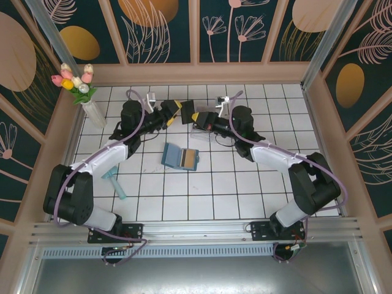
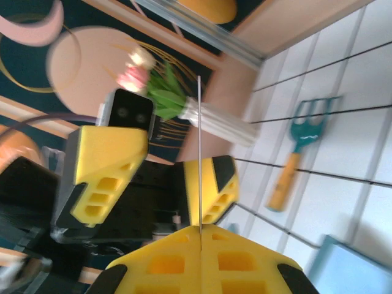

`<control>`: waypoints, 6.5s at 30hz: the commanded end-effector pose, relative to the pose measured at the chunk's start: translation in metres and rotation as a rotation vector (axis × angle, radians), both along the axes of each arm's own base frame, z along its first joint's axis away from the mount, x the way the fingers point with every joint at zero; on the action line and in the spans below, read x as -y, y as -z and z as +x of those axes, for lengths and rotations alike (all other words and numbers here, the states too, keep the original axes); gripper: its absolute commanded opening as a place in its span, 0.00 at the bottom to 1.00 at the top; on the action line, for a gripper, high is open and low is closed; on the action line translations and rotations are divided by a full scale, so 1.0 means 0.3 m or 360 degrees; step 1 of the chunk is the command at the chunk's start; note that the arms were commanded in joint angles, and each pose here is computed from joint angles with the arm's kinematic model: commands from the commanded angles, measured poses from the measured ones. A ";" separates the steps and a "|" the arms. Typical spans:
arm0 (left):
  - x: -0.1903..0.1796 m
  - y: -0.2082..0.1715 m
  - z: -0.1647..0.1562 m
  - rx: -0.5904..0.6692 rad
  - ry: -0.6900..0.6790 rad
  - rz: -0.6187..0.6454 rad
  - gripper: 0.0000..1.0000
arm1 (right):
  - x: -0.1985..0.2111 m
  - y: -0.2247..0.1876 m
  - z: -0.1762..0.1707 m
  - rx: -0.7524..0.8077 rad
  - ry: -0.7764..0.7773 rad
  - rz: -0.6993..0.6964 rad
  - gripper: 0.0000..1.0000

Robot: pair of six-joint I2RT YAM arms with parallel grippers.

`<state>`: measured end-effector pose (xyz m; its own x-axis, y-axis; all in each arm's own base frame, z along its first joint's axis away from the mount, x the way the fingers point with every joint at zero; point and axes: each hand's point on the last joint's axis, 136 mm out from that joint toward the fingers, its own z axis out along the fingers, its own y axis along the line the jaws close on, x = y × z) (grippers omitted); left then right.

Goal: Take the credit cards out of the card holder

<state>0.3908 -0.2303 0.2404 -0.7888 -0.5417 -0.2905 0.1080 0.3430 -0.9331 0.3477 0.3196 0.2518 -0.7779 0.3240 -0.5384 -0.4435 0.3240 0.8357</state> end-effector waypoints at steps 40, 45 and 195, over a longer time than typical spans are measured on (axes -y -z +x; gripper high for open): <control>-0.273 0.291 -0.123 -0.0206 -0.0194 0.0761 0.99 | 0.106 0.347 0.204 0.1083 -0.1027 -0.1850 0.00; -0.270 0.305 -0.128 -0.0232 -0.0187 0.0752 0.99 | 0.128 0.381 0.234 0.1070 -0.1036 -0.1892 0.00; 0.032 0.658 -0.243 -0.0516 0.0326 0.1102 0.14 | -0.041 0.670 -0.127 -0.0721 0.0336 -0.1151 0.08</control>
